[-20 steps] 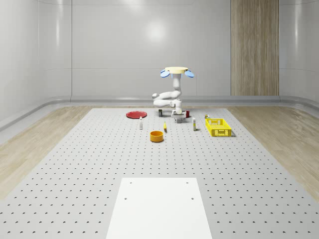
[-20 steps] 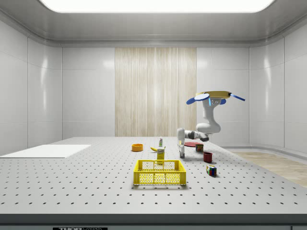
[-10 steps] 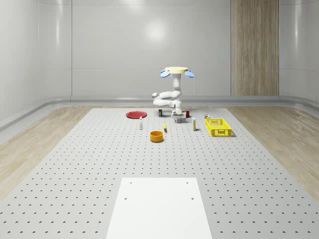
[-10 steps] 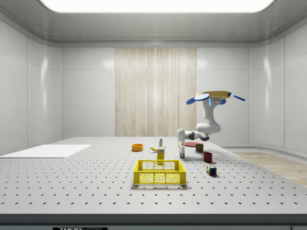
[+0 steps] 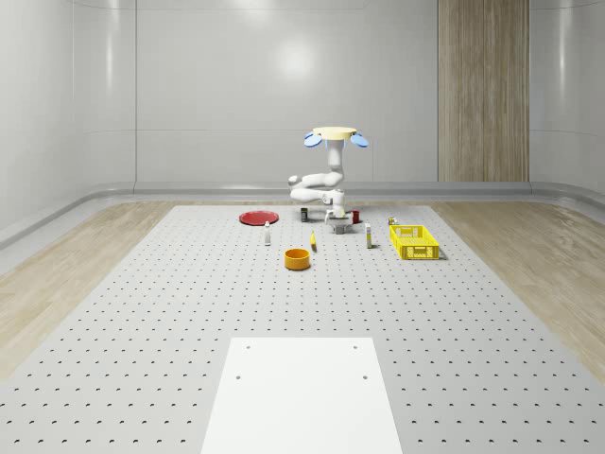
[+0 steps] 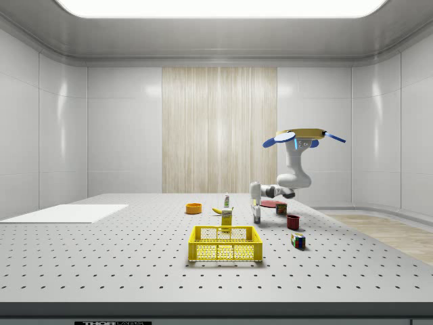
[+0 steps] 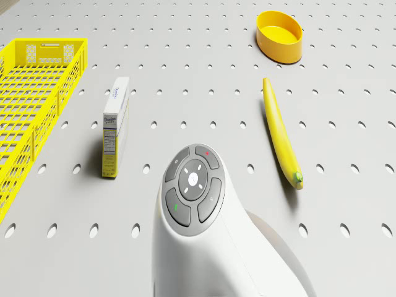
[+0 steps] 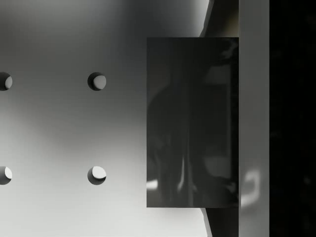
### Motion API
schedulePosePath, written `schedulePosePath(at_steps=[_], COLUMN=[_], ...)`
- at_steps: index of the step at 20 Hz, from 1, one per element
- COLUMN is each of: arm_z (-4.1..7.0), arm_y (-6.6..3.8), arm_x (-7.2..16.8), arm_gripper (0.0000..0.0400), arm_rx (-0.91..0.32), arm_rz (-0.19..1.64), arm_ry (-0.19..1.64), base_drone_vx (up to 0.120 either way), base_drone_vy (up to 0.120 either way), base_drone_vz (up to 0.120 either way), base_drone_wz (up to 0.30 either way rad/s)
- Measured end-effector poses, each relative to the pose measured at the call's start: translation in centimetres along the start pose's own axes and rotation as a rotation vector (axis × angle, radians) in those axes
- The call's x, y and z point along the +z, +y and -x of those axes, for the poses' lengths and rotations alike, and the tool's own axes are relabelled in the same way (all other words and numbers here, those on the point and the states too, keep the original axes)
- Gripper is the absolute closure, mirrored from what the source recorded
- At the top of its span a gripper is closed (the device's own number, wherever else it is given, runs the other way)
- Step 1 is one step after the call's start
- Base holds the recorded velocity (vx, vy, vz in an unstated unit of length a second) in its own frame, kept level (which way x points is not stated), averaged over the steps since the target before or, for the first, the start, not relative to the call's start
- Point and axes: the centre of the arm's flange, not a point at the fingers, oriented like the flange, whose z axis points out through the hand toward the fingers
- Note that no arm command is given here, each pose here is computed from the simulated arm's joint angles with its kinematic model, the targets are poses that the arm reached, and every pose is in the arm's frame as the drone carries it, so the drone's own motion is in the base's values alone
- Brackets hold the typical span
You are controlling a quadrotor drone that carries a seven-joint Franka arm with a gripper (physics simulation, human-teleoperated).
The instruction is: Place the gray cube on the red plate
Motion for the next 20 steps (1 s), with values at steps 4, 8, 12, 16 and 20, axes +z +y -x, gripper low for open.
schedulePosePath(at_steps=[4,8,12,16,20], arm_z=[0.0,0.0,0.0,0.0,0.0], arm_y=[0.0,0.0,0.0,0.0,0.0], arm_x=[-0.6,-2.0,-2.9,-3.3,-3.5], arm_gripper=[0.0147,0.0149,0.0150,0.0150,0.0150], arm_rx=[0.000,0.000,0.000,0.000,0.000], arm_rz=[0.000,0.000,0.000,0.000,0.000], arm_ry=[0.000,0.000,0.000,0.000,0.000], base_drone_vx=[0.000,0.000,0.000,0.000,0.000], base_drone_vy=[0.000,0.000,-0.120,-0.120,-0.120], base_drone_vz=[0.000,0.080,0.120,0.120,0.120], base_drone_wz=[0.000,0.000,0.000,0.000,0.000])
